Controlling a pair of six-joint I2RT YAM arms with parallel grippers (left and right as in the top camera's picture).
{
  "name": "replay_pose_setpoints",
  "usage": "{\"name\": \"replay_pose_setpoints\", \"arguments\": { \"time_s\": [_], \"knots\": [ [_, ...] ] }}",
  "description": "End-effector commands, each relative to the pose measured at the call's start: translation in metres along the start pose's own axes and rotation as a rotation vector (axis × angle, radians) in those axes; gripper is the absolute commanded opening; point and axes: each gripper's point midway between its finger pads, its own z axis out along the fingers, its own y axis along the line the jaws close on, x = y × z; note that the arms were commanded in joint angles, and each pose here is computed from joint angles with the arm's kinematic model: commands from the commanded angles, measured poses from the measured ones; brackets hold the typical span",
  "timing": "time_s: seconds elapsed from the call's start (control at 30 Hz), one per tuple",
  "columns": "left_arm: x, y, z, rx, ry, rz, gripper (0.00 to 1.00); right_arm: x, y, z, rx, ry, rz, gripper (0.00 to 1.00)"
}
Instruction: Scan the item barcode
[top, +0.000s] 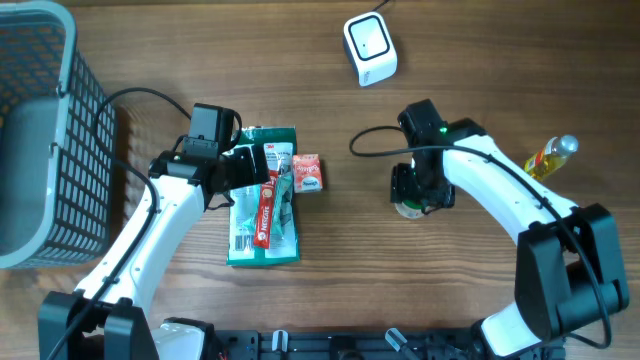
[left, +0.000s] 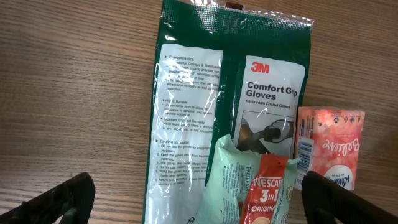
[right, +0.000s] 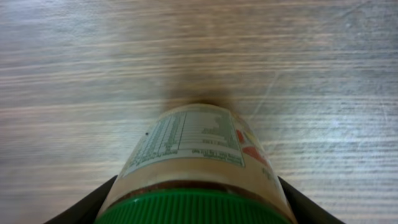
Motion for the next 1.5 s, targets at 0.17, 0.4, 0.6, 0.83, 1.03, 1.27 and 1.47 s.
{"name": "replay_pose_setpoints", "arguments": {
  "time_s": [0.17,0.4,0.6,0.83,1.03,1.27,1.47],
  "knots": [
    [-0.009,-0.001,-0.008,0.002,-0.034,-0.015,1.0,0.021,0.091,-0.05,-0.516,0.197,0.024,0.45],
    [-0.009,-0.001,-0.008,0.002,-0.034,-0.016,1.0,0.038,0.121,-0.078,-0.684,0.449,0.353,0.47],
    [-0.009,-0.001,-0.008,0.002,-0.034,-0.015,1.0,0.051,0.143,-0.111,-0.878,0.598,0.332,0.54],
    [-0.009,-0.001,-0.008,0.002,-0.034,-0.015,1.0,0.055,0.15,-0.128,-0.962,0.668,0.327,0.53],
    [-0.009,-0.001,-0.008,0.002,-0.034,-0.016,1.0,0.052,0.148,-0.122,-0.931,0.643,0.342,0.54],
    [-0.009,-0.001,-0.008,0.002,-0.034,-0.015,1.0,0.047,0.14,-0.105,-0.841,0.576,0.361,0.57],
    [-0.009,-0.001,-0.008,0.002,-0.034,-0.015,1.0,0.013,0.112,-0.062,-0.602,0.308,0.395,0.52]
  ]
}}
